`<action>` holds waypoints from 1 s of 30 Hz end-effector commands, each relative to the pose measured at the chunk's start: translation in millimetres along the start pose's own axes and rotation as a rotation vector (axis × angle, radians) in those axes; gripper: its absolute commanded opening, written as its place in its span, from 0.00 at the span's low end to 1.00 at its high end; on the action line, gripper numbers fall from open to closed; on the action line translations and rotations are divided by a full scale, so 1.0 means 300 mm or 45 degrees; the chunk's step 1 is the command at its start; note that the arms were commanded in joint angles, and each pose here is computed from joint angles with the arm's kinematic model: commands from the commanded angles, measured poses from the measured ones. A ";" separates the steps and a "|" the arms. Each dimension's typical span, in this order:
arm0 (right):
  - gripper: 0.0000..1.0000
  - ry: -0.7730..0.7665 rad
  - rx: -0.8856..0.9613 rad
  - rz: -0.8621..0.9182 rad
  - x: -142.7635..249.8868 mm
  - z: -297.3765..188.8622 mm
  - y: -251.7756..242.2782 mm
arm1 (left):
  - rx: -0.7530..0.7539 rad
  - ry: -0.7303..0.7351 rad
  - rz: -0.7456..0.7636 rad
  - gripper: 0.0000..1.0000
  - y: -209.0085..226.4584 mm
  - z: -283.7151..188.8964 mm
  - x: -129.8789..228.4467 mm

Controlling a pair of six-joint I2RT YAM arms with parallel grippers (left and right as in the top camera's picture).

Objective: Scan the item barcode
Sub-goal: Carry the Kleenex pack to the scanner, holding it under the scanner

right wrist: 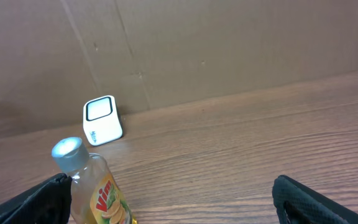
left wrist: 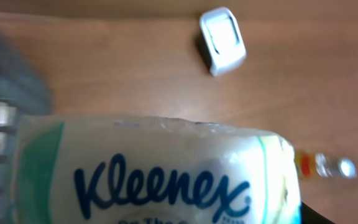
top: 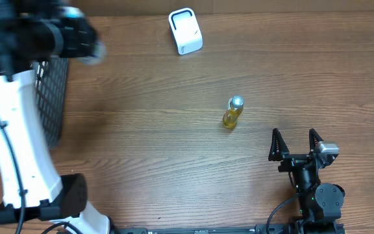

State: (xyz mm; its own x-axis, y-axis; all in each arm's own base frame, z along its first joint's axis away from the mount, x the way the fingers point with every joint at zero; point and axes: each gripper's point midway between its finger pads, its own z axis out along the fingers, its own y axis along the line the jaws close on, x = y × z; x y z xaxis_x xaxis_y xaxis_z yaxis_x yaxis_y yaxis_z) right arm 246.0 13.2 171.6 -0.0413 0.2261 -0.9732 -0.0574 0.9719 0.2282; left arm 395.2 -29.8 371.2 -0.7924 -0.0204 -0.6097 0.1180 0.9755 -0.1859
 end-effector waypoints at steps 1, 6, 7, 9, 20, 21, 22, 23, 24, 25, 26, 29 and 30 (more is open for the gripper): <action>1.00 -0.005 0.003 -0.005 0.006 0.001 -0.004 | -0.090 0.177 -0.005 0.42 -0.073 0.151 0.080; 1.00 -0.005 0.003 -0.005 0.006 0.001 -0.004 | -0.119 0.390 0.060 0.47 -0.210 0.343 0.225; 1.00 -0.005 0.003 -0.005 0.006 0.001 -0.004 | -0.112 0.418 0.077 0.48 -0.240 0.381 0.254; 1.00 -0.005 0.003 -0.005 0.006 0.001 -0.004 | -0.096 0.455 0.097 0.49 -0.291 0.452 0.305; 1.00 -0.005 0.003 -0.005 0.006 0.001 -0.004 | -0.084 0.458 0.175 0.50 -0.454 0.756 0.554; 1.00 -0.005 0.003 -0.005 0.006 0.001 -0.004 | -0.098 0.434 0.193 0.49 -0.458 0.776 0.562; 1.00 -0.005 0.003 -0.005 0.006 0.001 -0.004 | -0.101 0.413 0.206 0.49 -0.466 0.794 0.571; 1.00 -0.005 0.003 -0.005 0.006 0.001 -0.004 | -0.094 0.400 0.215 0.49 -0.478 0.809 0.583; 1.00 -0.005 0.003 -0.005 0.006 0.001 -0.004 | -0.090 0.392 0.215 0.49 -0.488 0.822 0.597; 1.00 -0.005 0.003 -0.005 0.006 0.001 -0.004 | -0.083 0.386 0.213 0.49 -0.500 0.837 0.617; 1.00 -0.005 0.003 -0.005 0.006 0.001 -0.004 | -0.078 0.384 0.219 0.49 -0.506 0.842 0.626; 1.00 -0.005 0.003 -0.005 0.006 0.001 -0.004 | -0.111 0.366 0.204 0.49 -0.508 0.863 0.657; 1.00 -0.005 0.003 -0.005 0.006 0.001 -0.004 | -0.127 0.357 0.194 0.49 -0.507 0.869 0.668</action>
State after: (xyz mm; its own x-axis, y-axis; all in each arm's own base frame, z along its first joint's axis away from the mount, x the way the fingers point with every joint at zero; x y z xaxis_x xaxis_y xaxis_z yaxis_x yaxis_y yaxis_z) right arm 246.0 13.2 171.6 -0.0411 0.2268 -0.9731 -0.0579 0.9717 0.2290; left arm 376.4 -243.3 82.1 -0.9027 0.2198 -0.3698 0.2585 0.9643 -0.0577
